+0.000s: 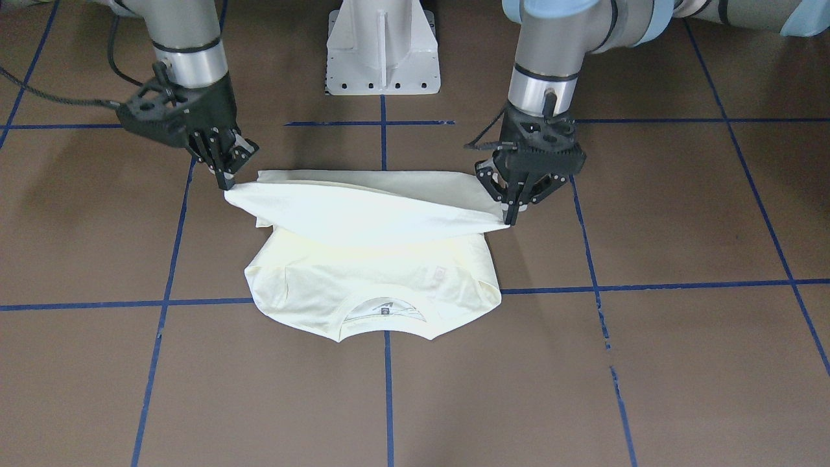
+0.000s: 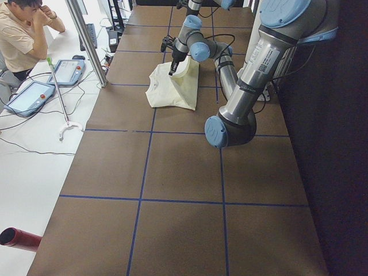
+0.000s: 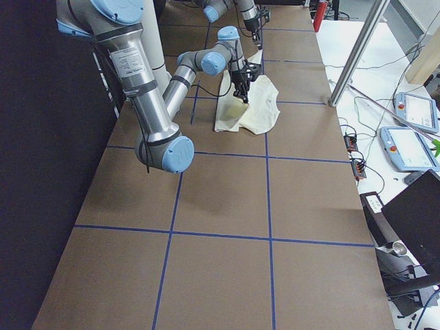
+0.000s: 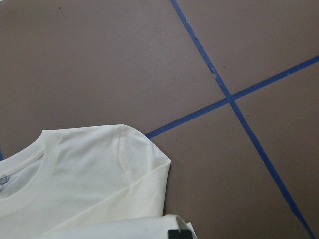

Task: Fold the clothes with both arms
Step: 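Grasp the hem with both grippers and fold it up toward the collar, then release the hem and lower the left gripper to the folded shirt's side edge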

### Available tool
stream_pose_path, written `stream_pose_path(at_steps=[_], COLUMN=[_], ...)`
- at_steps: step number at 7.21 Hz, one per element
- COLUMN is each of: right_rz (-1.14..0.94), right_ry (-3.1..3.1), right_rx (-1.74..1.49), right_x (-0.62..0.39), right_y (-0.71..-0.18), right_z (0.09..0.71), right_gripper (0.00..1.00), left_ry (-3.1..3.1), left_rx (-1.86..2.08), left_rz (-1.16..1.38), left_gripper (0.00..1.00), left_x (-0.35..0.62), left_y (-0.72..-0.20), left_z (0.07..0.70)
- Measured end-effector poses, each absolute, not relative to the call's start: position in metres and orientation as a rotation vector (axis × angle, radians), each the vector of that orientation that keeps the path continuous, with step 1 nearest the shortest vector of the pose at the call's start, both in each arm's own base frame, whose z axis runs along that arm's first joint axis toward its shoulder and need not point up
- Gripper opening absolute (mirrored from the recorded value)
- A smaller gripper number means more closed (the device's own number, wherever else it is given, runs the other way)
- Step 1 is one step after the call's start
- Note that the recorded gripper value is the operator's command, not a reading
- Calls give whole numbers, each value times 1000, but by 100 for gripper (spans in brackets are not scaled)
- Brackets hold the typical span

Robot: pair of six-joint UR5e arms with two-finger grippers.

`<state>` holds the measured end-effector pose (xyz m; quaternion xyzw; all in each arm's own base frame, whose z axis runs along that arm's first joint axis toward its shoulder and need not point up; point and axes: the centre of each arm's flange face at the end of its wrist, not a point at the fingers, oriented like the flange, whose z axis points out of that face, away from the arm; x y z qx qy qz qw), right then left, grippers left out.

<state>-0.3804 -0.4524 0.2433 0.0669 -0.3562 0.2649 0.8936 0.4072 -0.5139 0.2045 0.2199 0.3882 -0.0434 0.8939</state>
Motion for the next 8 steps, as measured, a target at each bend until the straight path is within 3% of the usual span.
stream_pose_path(at_steps=[3,5,6,7,8], right_rz=[558,558,553,549,547], right_ry=[-717,-700,-692,-683,-673], right_rx=[139,135,136,136,144], right_x=[-422,-434,-436,-437,-437], right_y=[-493,-504,-506,-508,-511], right_z=[296,319,324,329,332], right_gripper=[0,0,66,100,100], left_ry=[768,756,754,753,757], left_rx=[456,454,451,450,459], left_rz=[-100,-97,-96,-96,-83], left_gripper=[0,0,46,99,100], left_x=[467,481,483,483,482], left_y=[-568,-575,-575,-575,-573], left_z=[260,282,287,290,290])
